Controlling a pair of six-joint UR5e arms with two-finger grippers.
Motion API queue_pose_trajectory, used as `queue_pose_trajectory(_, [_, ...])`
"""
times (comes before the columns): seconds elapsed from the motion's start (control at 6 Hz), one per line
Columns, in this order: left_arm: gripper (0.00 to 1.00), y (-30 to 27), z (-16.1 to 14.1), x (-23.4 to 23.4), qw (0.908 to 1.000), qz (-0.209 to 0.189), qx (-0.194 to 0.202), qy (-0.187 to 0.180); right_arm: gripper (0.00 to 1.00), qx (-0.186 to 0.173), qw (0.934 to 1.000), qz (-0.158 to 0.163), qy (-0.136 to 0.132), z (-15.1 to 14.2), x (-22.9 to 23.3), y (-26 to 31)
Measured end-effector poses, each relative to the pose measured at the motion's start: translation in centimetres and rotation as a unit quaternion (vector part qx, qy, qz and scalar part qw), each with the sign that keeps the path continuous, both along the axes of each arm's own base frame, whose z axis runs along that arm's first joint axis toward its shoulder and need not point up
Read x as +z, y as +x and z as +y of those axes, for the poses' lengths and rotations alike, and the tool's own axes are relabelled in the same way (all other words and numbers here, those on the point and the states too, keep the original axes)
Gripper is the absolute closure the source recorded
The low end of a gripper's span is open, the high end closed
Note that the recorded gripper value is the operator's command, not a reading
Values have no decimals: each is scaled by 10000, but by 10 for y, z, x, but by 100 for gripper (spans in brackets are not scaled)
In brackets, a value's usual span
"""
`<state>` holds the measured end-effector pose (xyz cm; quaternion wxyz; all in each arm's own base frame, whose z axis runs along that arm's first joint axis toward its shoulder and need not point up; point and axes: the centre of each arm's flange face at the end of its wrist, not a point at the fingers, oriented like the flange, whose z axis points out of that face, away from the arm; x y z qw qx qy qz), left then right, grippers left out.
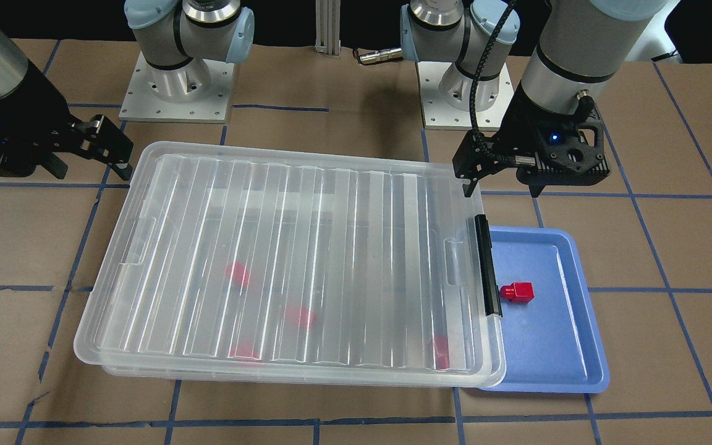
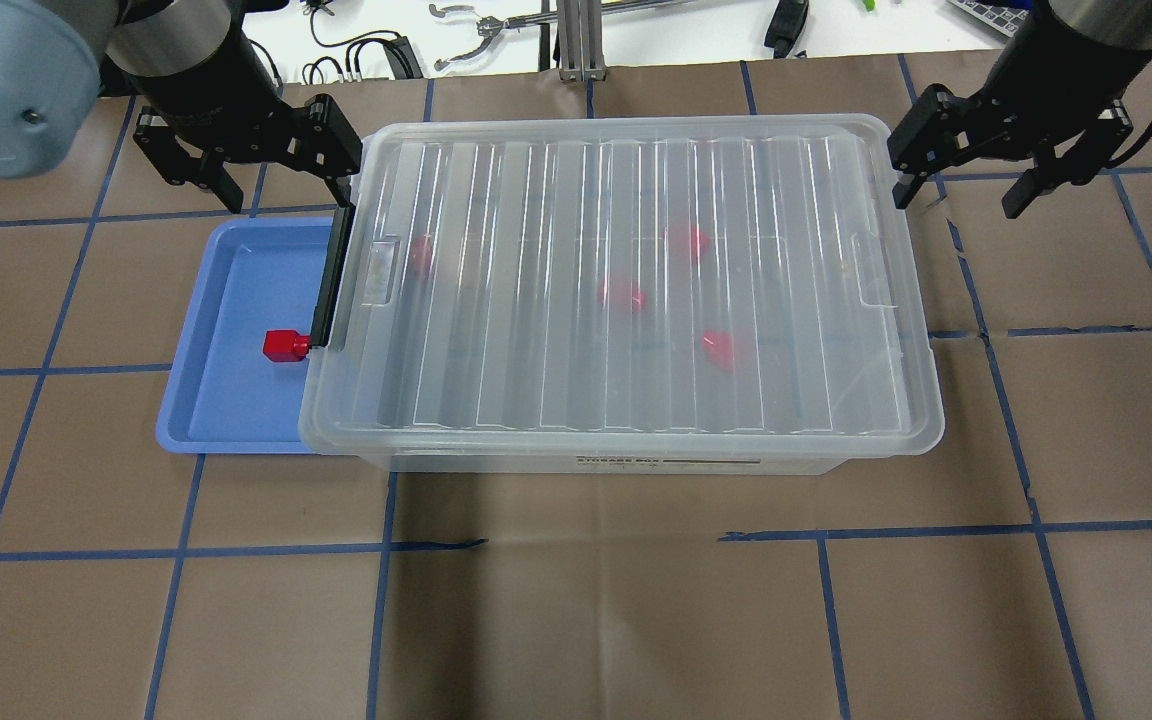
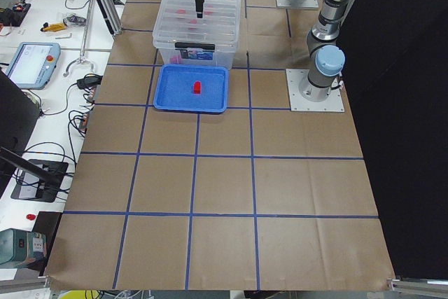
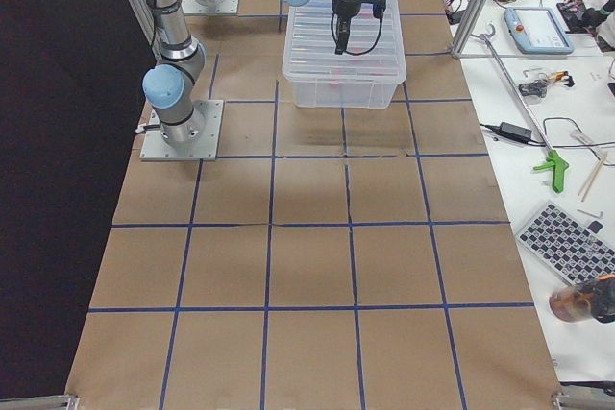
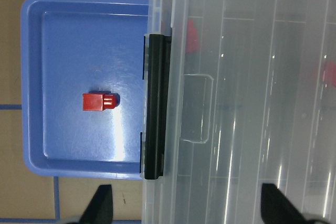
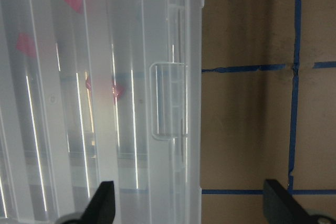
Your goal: Place red block in blue tray from box
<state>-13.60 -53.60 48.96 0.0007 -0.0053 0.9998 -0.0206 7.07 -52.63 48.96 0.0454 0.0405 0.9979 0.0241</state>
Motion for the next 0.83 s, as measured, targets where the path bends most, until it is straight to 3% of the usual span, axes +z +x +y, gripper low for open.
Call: queue_pose_trajectory(0.83, [1,0,-4,-1,10000,2,1,5,0,-72,9991,425,-35,5,16,73])
